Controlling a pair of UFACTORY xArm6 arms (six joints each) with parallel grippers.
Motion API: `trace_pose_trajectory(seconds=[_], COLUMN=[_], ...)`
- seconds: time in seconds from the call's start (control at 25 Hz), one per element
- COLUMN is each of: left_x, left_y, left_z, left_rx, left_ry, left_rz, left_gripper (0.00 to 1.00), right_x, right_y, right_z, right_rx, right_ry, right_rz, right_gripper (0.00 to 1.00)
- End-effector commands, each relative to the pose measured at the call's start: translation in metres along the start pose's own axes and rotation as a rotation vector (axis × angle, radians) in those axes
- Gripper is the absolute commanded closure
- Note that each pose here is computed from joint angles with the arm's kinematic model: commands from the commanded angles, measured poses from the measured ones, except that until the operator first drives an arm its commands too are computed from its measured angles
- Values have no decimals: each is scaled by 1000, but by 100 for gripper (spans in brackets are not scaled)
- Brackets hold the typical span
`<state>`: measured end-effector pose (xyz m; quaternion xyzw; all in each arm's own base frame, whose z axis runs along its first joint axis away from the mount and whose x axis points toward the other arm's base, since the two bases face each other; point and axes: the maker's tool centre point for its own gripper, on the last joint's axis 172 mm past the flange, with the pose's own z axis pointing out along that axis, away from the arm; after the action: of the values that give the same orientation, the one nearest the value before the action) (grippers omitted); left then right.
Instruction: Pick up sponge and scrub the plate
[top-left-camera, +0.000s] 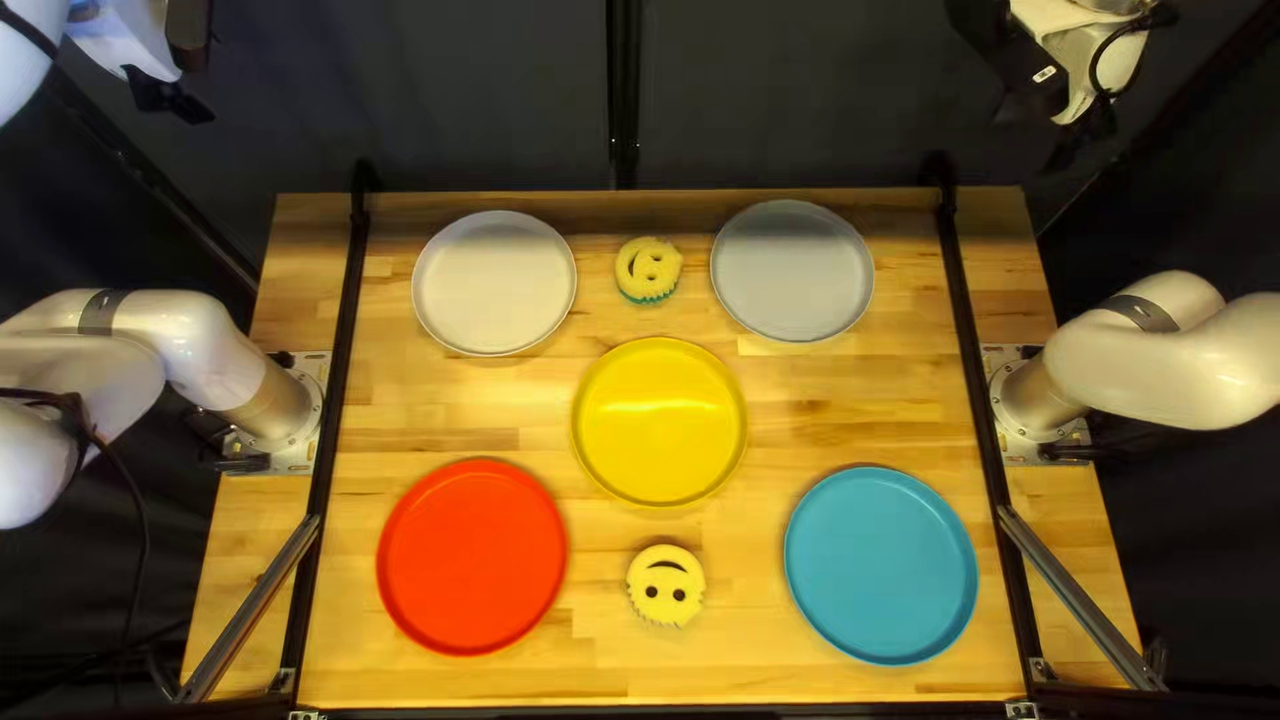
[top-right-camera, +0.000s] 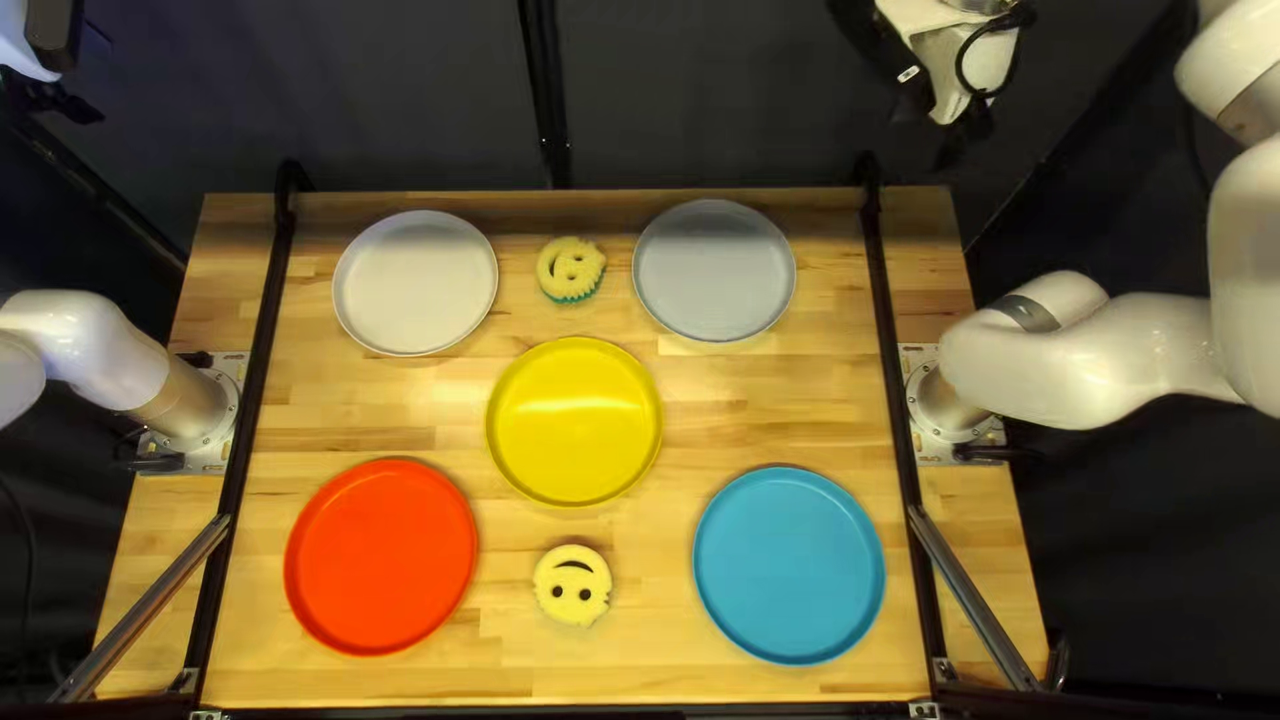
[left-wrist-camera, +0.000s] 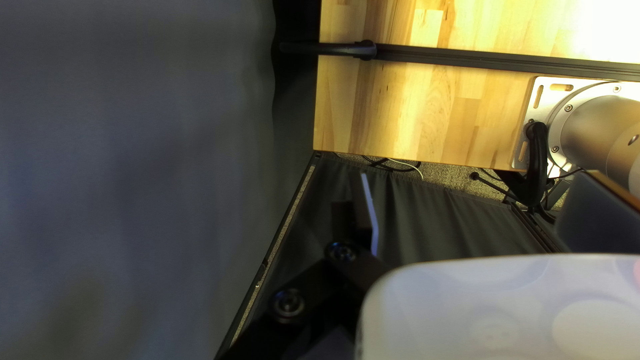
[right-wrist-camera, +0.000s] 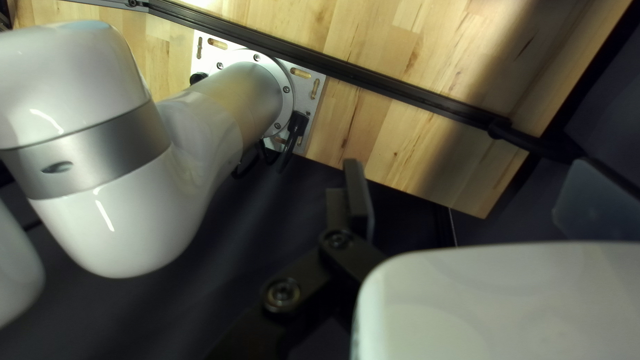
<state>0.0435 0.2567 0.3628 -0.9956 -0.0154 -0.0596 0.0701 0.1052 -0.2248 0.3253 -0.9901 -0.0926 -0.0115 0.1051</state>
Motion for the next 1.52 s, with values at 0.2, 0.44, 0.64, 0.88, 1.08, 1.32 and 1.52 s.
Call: trace_pose_trajectory(seconds=[0.2,0.44,0.64,0.88,1.08,1.32,1.52], left_x=[0,0,0,0,12,69,105], left_y=[0,0,0,0,12,72,105], left_z=[0,0,0,0,3,8,15], left_rx=[0,0,0,0,-7,-20,-30], left_ry=[0,0,0,0,18,94,143], left_rz=[0,0,0,0,5,78,159], left_gripper=[0,0,0,0,0,0,0], right_x=[-30,-41,-41,-41,-41,-41,-41], right_y=[22,22,22,22,22,22,22], right_z=[-27,-40,-40,-40,-40,-40,-40], right_rx=[-31,-46,-46,-46,-46,-46,-46], right_ry=[25,25,25,25,25,25,25], right_rz=[127,166,166,166,166,166,166], right_gripper=[0,0,0,0,0,0,0])
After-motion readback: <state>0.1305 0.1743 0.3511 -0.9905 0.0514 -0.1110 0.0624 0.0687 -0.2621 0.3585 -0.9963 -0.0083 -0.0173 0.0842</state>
